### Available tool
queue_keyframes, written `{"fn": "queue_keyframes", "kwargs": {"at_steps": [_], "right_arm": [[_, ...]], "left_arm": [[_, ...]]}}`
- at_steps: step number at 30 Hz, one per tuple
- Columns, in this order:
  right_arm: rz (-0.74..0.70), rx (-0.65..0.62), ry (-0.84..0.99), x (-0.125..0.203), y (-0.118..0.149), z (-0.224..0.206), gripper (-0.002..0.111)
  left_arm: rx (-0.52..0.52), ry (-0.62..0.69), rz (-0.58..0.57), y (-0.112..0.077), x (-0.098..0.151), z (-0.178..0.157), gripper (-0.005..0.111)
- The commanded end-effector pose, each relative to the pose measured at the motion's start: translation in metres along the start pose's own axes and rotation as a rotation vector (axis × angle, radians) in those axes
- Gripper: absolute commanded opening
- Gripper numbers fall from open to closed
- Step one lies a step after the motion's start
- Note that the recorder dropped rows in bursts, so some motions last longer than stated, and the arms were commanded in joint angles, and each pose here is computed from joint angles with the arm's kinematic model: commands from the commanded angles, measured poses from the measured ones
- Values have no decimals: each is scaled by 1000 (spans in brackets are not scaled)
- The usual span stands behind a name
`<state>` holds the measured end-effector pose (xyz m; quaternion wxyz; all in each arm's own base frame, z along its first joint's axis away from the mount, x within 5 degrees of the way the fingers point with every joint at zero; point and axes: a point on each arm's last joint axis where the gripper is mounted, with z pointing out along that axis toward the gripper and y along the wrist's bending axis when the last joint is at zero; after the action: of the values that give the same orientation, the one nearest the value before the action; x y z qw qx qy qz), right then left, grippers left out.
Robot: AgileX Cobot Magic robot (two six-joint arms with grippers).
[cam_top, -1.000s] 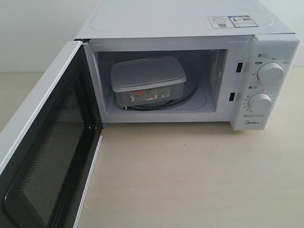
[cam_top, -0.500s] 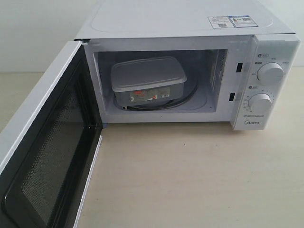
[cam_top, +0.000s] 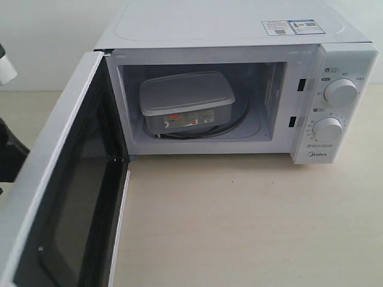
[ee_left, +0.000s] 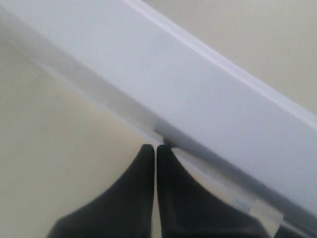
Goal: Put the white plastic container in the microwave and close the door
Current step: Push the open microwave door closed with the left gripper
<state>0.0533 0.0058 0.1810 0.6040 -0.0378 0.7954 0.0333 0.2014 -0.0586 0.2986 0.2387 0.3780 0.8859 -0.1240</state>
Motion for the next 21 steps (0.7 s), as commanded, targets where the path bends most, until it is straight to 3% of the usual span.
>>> {"fn": "queue_keyframes", "kwargs": {"at_steps": [1,5,15,21], "right_arm": [[-9,6,-8,-1,0,0,0],[-9,6,-8,-1,0,0,0],[-9,6,-8,-1,0,0,0],[-9,6,-8,-1,0,0,0]], "left_arm": [[116,-86,33,-10,-12,11,4],[181,-192,12,-17,-28,21,4],[207,-390,-70,-19,-64,59,4],[251,-519,-127,-18,-76,60,4]]}}
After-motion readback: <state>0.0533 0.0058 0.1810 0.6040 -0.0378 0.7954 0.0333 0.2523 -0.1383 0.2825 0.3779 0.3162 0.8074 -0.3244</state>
